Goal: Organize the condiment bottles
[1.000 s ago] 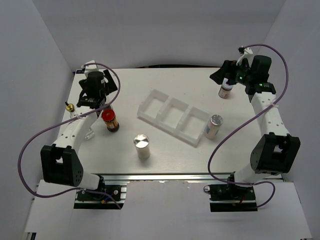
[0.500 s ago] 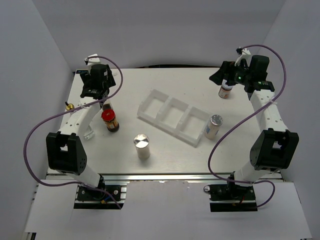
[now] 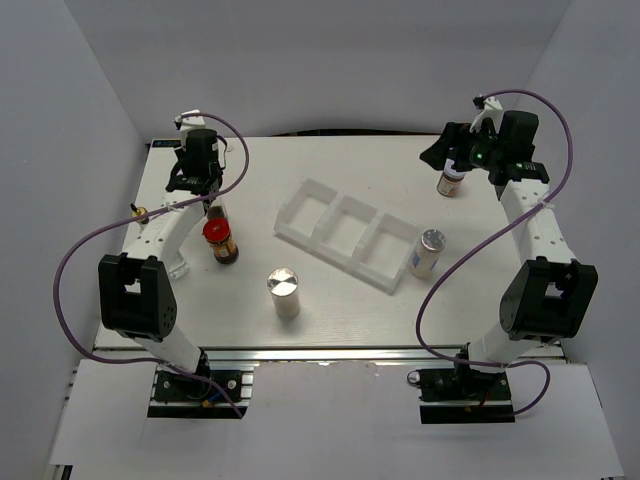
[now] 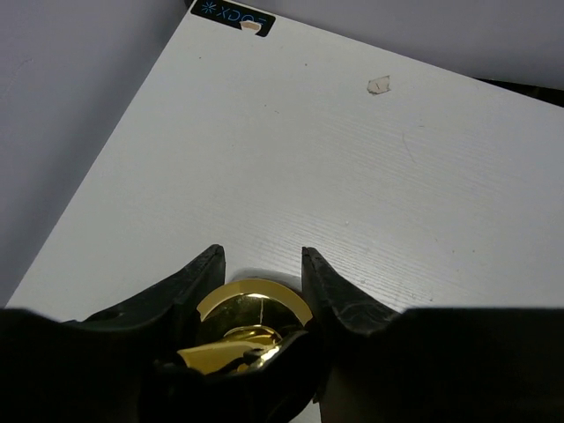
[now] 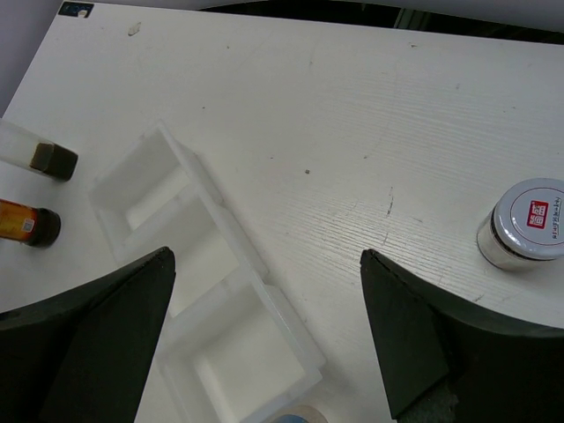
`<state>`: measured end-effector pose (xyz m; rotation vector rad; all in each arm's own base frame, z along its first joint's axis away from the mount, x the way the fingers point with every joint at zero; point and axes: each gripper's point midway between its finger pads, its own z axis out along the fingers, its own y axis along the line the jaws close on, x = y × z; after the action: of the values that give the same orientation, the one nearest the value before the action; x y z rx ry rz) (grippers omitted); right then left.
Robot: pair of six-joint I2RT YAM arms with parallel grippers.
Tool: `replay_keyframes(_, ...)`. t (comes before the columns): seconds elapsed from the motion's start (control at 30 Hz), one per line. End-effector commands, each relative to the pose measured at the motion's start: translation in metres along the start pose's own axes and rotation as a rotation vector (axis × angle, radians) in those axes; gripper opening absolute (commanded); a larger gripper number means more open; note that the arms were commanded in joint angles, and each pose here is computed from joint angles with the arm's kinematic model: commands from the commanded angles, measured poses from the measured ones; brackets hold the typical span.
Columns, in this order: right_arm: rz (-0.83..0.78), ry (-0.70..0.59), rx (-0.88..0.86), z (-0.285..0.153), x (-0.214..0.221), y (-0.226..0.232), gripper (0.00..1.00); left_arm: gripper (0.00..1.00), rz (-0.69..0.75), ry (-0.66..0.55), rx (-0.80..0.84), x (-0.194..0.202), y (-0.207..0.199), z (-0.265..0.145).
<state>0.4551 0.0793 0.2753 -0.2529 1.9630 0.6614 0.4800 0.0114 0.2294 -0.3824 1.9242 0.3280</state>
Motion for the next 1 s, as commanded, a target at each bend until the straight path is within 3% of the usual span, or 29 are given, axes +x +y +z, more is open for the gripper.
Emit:
replay_keyframes(0.0,-0.028,-0.026,0.005,-0.008,-0.011,0.006,0.89,0.35,-0.014,-0.037,-0.004,-0.012,0.002,-0.006)
replay_keyframes(0.2,-0.009,-0.022,0.015,-0.008,-0.009,0.004,0.89,0.0,-0.032,-0.065,0.017,-0.028,0.0,-0.013)
replay_keyframes(0.27,-0.004,-0.023,0.016,-0.008,-0.008,0.004,0.9,0.0,-0.041,-0.093,0.053,-0.042,-0.005,-0.016)
replay_keyframes(0.5,-0.01,-0.047,0.031,-0.015,-0.009,0.007,0.89,0.0,-0.018,-0.19,0.407,-0.086,-0.059,-0.049)
replay_keyframes(0.7,-0.014,-0.055,0.036,-0.019,-0.01,0.009,0.89,0.0,-0.038,-0.25,0.549,-0.119,-0.084,-0.075)
replay_keyframes(0.97,-0.009,-0.047,0.04,-0.02,-0.008,0.008,0.89,0.0,0.068,-0.299,0.794,-0.146,-0.151,-0.132)
